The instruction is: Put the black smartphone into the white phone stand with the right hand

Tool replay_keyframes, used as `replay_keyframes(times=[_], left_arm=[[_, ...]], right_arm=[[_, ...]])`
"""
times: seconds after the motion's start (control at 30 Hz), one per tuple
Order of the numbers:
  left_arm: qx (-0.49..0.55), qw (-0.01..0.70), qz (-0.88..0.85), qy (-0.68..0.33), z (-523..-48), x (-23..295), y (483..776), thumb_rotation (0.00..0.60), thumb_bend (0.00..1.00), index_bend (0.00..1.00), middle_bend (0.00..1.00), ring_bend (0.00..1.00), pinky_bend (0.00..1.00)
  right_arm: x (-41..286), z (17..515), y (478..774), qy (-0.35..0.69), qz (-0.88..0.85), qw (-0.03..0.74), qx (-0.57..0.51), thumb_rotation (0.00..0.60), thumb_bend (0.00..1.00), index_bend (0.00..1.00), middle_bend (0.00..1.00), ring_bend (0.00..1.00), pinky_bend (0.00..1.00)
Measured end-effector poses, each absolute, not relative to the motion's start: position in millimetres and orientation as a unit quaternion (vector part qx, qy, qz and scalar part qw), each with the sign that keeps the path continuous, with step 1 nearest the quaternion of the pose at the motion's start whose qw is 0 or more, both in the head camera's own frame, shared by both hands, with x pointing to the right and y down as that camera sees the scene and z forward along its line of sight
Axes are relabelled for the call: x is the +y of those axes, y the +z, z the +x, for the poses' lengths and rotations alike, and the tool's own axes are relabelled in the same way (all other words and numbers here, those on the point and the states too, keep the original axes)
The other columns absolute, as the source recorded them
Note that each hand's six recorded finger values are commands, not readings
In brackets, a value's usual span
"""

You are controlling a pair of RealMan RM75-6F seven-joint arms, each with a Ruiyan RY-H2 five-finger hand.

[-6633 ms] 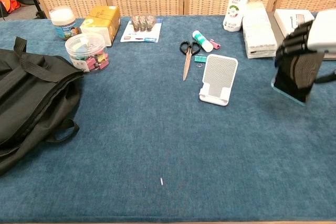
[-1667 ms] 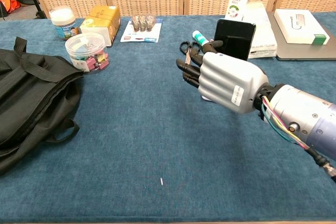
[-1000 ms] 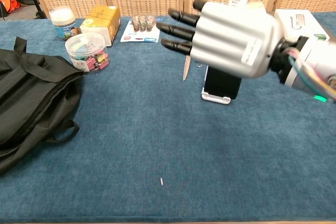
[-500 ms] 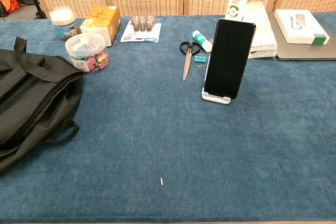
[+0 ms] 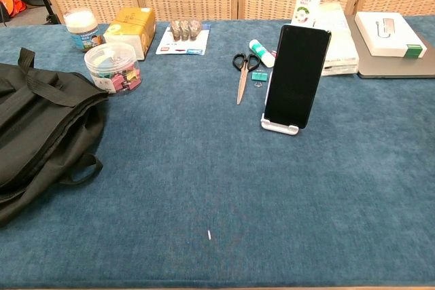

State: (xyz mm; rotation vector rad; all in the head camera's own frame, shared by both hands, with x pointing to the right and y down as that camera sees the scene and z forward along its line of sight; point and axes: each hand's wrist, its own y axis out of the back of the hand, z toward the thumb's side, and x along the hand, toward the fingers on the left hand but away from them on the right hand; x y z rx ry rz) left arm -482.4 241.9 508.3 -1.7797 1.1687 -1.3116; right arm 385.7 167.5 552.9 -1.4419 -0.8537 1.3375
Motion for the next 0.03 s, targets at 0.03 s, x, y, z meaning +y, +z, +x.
replay_keyframes(times=[0.03], left_arm=[[0.445,0.317,-0.674,-0.497,-483.1,242.0,507.7,0.6,0.04,0.0,0.0,0.0,0.0]], right_arm=[[176.0,390.8,554.9,0.553,-0.593,0.467,-0.352,0.6,0.0,0.01,0.0,0.0,0.02]])
